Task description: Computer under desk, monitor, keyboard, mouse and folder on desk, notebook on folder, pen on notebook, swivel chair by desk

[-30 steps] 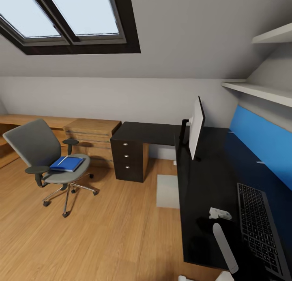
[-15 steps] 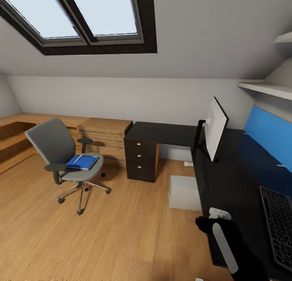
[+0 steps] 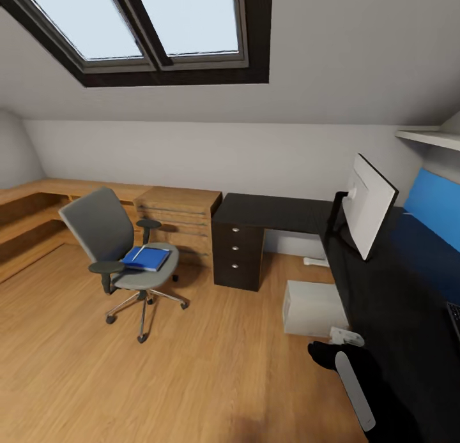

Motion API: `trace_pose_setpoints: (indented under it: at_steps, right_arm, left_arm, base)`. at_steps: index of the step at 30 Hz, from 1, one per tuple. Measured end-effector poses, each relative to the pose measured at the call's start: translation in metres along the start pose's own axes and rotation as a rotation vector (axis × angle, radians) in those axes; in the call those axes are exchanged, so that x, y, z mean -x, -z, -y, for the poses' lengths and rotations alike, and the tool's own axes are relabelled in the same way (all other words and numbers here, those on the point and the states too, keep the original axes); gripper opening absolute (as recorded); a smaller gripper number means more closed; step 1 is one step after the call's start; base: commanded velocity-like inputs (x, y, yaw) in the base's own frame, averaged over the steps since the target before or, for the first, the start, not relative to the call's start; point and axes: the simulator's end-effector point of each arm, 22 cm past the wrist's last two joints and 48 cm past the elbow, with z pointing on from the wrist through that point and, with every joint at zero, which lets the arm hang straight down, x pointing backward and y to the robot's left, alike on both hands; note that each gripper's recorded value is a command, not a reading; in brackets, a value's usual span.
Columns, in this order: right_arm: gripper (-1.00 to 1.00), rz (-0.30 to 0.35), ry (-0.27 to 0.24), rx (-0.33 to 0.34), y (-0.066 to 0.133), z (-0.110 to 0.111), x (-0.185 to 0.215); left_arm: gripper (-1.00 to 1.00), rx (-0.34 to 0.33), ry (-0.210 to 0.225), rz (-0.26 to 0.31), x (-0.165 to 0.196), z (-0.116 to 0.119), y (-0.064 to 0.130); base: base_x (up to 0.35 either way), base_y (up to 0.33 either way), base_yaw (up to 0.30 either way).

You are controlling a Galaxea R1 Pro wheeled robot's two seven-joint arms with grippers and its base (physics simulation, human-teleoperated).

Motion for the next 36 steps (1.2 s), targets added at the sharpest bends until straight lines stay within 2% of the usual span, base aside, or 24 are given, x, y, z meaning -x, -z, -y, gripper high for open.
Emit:
trace_pose_setpoints:
  at_steps: [8,22,36]
  right_arm:
    - [-1.0,0.0,0.001,0.002,0.0001,-0.0011,-0.0002]
    - [-1.0,-0.001,0.001,0.003,0.0,-0.0014,-0.0005]
    - [-1.0,-0.002,0.001,0.004,-0.0004,-0.0018,-0.001]
  left_arm:
    - [1.0,0.0,-0.001,0.0,0.0,0.0001,0.0]
    - [1.0,-0.001,-0.001,0.0,-0.0001,0.0002,0.0]
    - [1.0,-0.002,-0.001,-0.002,-0.0011,0.0012,0.0002]
  base:
    - [0.275,0.225,-0.055]
    - [0.294,0.178,-0.231]
    - [0.322,0.067,-0.031]
